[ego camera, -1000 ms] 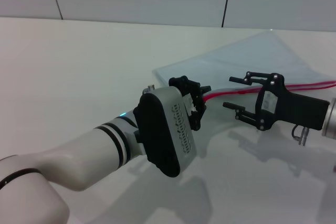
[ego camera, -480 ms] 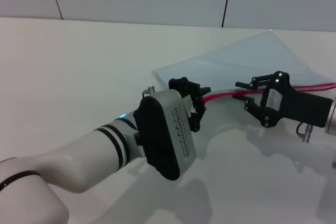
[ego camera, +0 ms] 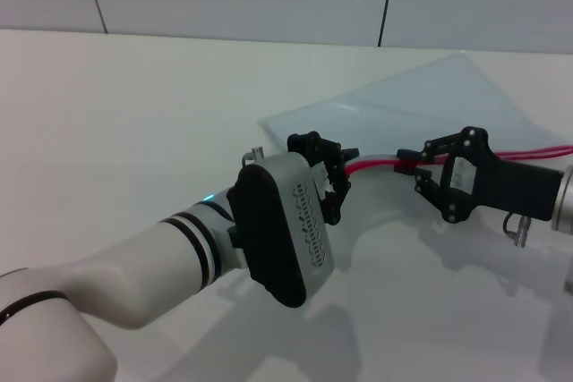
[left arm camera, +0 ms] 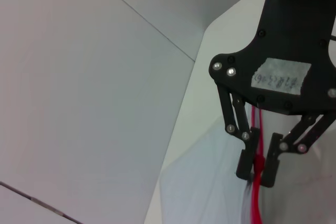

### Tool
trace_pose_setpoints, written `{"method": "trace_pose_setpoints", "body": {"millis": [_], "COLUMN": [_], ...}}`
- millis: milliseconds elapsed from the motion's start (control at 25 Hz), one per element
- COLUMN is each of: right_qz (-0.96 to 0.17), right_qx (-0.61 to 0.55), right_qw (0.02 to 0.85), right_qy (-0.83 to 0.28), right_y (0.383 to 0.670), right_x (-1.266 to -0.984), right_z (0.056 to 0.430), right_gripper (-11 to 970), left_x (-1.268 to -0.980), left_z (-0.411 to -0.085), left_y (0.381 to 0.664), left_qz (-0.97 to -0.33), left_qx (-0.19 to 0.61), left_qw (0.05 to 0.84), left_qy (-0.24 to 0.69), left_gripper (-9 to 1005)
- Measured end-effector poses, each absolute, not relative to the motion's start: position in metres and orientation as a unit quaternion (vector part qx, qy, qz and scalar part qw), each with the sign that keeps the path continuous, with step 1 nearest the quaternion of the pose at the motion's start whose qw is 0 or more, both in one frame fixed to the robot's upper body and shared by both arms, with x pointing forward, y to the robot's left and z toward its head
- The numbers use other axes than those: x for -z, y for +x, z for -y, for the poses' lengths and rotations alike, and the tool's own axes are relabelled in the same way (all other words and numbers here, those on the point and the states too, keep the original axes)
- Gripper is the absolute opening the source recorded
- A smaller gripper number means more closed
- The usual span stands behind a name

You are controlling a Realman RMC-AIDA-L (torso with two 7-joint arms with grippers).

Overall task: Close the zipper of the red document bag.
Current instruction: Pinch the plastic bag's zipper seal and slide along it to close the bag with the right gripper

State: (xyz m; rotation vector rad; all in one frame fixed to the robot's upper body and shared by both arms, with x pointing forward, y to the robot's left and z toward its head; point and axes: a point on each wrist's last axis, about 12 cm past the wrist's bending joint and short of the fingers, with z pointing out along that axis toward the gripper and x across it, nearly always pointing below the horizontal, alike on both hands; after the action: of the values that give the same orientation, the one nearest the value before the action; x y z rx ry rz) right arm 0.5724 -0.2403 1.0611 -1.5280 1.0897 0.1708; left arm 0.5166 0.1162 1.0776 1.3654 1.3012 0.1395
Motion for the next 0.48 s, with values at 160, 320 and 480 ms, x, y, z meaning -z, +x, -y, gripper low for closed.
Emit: {"method": "trace_pose_setpoints", "body": {"millis": [160, 320, 480], "right_qz": [-0.468, -0.468, -0.469], "right_qx": [-0.073, -0.073, -0.072], "right_qw": [0.588, 0.587, 0.587], "right_qy": [-0.656, -0.656, -0.656], "right_y": [0.5723, 0.5724, 0.5724], "right_x": [-1.061, -1.0609, -1.0604], "right_z": [0.2402, 0.2403, 0.2407], "right_gripper": [105, 88, 77], "left_x": [-1.0776, -1.0777, -1.0784], "left_z": [-0.1163, -0.1163, -0.1159], "left_y": [0.5167, 0.5168, 0.5164], "left_qz": [-0.558, -0.558, -0.556], "left_qx": [-0.06, -0.06, -0.06], "left_qw": [0.585, 0.585, 0.589], "left_qy": [0.585, 0.585, 0.583], "left_gripper": [53, 53, 52]}}
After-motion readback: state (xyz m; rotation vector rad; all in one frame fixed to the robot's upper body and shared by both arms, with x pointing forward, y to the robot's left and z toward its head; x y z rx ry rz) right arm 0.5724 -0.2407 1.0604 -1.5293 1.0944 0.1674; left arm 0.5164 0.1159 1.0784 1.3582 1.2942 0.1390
